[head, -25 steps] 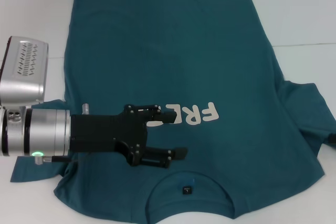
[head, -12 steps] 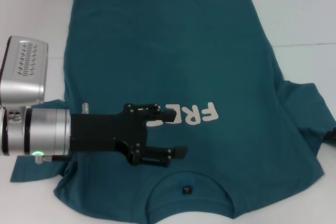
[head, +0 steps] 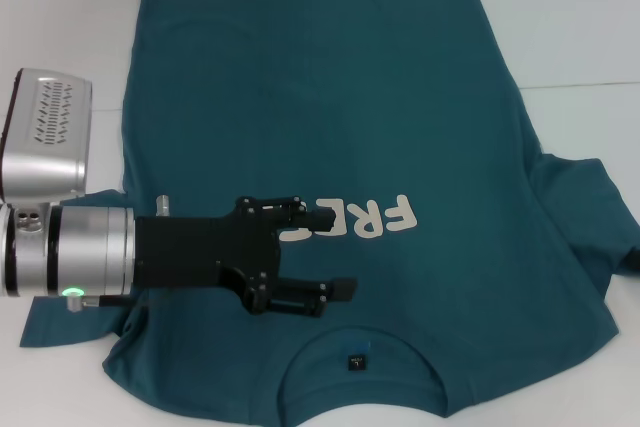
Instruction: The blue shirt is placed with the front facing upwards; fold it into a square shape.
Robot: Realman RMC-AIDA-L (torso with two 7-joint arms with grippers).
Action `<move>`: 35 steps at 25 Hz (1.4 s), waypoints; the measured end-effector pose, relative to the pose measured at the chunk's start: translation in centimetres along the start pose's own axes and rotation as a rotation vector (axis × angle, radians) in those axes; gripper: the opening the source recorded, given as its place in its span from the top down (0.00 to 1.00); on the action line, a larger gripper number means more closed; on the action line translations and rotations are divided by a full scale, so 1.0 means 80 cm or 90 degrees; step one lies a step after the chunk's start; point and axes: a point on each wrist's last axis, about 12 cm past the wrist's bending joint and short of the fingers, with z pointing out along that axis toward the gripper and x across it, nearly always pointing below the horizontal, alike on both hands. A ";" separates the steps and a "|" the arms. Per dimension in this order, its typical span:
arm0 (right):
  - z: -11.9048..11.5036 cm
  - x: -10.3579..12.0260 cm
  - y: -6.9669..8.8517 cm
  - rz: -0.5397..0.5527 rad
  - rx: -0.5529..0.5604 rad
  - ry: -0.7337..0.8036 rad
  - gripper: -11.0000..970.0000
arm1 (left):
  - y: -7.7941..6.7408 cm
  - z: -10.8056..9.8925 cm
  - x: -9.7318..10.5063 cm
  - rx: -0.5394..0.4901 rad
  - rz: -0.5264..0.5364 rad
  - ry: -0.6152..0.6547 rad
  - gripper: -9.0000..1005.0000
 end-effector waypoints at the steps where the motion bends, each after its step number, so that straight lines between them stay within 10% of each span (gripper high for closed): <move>1: 0.000 0.000 0.000 0.000 0.001 -0.001 0.53 | 0.000 0.000 0.000 0.000 0.000 0.000 0.16; 17: -0.022 -0.012 -0.010 -0.016 0.028 -0.028 0.95 | 0.001 0.004 -0.001 -0.003 -0.002 -0.001 0.16; 35: -0.031 -0.025 -0.007 -0.060 0.065 -0.048 0.93 | 0.000 0.007 -0.002 -0.002 -0.006 -0.005 0.16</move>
